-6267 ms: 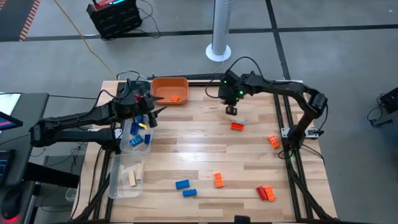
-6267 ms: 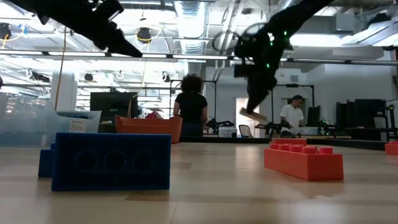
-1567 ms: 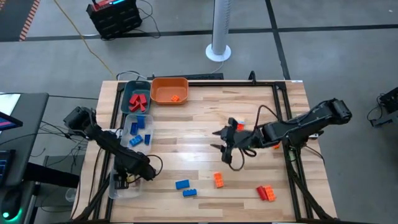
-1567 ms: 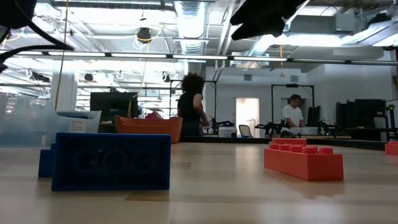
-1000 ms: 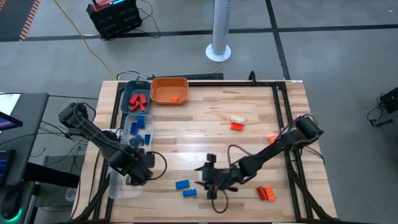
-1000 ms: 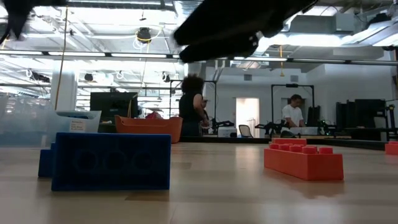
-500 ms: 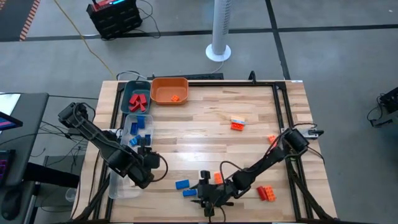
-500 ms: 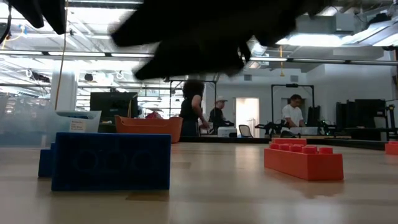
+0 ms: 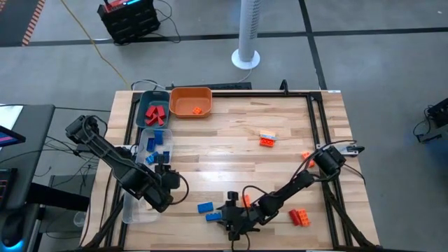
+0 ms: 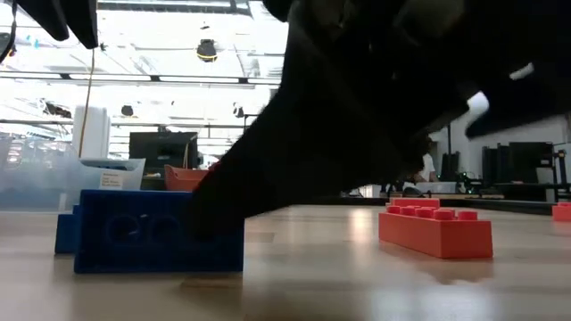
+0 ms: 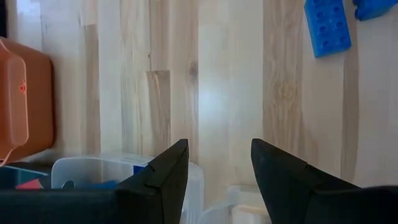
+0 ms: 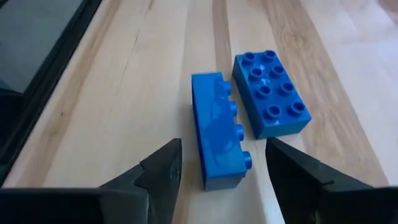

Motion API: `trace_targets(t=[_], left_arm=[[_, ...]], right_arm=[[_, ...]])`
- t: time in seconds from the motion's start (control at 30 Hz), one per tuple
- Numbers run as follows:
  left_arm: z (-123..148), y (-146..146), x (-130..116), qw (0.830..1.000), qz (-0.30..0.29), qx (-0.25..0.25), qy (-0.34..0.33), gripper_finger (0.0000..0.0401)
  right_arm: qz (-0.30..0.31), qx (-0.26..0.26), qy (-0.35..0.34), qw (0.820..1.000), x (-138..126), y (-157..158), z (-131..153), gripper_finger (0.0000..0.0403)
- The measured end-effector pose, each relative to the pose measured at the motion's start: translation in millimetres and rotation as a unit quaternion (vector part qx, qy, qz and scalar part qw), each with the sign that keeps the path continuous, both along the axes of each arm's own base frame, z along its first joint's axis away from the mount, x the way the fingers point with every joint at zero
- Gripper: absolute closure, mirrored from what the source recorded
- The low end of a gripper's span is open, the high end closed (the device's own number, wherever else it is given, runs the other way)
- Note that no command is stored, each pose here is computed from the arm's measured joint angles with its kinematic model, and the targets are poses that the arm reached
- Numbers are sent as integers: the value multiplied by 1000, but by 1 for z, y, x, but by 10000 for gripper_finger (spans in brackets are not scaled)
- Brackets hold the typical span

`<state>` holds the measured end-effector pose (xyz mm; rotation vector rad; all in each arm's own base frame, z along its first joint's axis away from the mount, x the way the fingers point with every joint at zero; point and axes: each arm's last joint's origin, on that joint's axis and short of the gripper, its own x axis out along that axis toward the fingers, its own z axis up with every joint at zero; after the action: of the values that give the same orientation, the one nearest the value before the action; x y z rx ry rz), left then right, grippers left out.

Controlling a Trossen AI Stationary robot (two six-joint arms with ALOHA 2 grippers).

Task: Sort blocks
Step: Put the blue game piece into the top transparent bin

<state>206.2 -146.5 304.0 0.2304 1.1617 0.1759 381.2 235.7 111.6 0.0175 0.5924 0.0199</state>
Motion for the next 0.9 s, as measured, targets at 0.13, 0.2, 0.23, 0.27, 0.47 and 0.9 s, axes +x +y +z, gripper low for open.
trace_targets(t=[0.13, 0.2, 0.23, 0.27, 0.47, 0.9], left_arm=[[0, 0, 0, 1000, 3, -2, -1, 232], [0, 0, 0, 1000, 3, -2, -2, 232], [0, 0, 0, 1000, 4, -2, -2, 232], [0, 0, 0, 1000, 5, -3, -2, 232], [0, 0, 0, 1000, 6, -6, -3, 232], [-20, -11, 14, 996, -61, -21, -58, 232]], right_arm=[[0, -10, 11, 1000, 0, -2, -2, 193], [-2, -15, 19, 1000, 0, -5, -3, 213], [-2, -16, 21, 1000, -1, -5, -4, 223], [-1, -17, 21, 1000, -1, -5, -4, 234], [2, -17, 18, 1000, 0, -4, -3, 299], [-54, -56, -1, 997, -10, -24, 59, 329]])
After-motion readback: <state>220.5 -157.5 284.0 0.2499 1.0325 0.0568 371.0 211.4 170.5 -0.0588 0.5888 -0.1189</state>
